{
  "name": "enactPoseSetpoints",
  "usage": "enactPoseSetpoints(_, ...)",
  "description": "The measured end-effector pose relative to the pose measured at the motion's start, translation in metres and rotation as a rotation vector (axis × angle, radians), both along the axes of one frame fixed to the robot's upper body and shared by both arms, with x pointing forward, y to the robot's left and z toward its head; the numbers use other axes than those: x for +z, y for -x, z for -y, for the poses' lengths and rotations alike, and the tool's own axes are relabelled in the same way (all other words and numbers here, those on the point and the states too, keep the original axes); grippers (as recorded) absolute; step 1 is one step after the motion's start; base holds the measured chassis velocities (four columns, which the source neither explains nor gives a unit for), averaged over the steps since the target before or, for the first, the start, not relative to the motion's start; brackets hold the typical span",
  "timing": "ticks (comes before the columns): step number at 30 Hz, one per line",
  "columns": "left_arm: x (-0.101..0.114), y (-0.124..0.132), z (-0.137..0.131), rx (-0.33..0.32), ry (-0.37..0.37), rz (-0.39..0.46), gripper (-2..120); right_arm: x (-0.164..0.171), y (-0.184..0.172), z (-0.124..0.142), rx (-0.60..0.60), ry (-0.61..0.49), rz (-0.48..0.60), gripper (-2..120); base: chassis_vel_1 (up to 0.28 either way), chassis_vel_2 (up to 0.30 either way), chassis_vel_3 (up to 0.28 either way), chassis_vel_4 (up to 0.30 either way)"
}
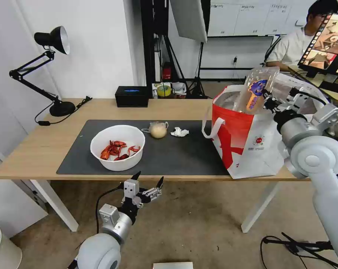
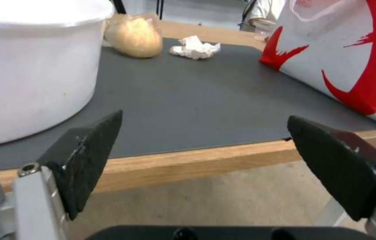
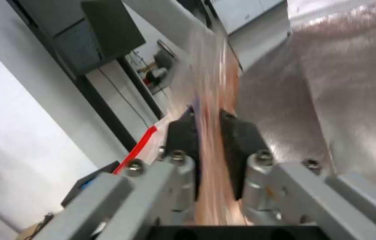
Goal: Pick up the trash from the table and place it into the takeout bag.
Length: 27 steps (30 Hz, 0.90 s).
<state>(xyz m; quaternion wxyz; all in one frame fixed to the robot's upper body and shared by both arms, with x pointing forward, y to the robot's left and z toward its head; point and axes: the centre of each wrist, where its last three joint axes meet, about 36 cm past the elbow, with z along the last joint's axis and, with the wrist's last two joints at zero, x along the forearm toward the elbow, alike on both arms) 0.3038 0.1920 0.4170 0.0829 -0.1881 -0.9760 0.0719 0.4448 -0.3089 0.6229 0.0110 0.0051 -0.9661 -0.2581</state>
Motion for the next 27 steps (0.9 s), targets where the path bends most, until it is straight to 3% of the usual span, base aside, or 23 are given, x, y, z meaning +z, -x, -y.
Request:
enactPoseSetpoints(6,0.001,-0.002,0.0,-0.002,-0.005,0.0,100,0.0,0.001,-0.001,0.006,-0.036,-0.023,32,0.0,0.0,0.0,0.0)
enactPoseSetpoints(12,0.002,-0.003,-0.004,0.0,-0.011,0.001,100,-0.002,0.002,-0.005,0.033,-0.051,-0.018,59,0.0,0.0,0.0,0.0)
enactPoseSetpoints(16,0.003,-0.003,-0.004,0.001,-0.008,0.002,100,0.0,0.002,-0.006,0.048,-0.048,-0.006,66,0.0,0.0,0.0,0.0)
enactPoseSetpoints(18,0.005,-0.002,-0.006,0.005,-0.002,0.006,100,0.006,0.005,-0.008,0.085,-0.019,0.036,80,0.0,0.0,0.0,0.0)
enactPoseSetpoints(21,0.005,-0.002,-0.007,0.01,-0.001,0.006,100,0.009,0.008,-0.011,0.129,0.01,0.077,91,0.0,0.0,0.0,0.0)
enactPoseSetpoints(27,0.004,0.001,-0.01,0.024,0.001,0.009,100,0.01,0.024,-0.027,0.301,0.042,0.168,100,0.0,0.0,0.0,0.0)
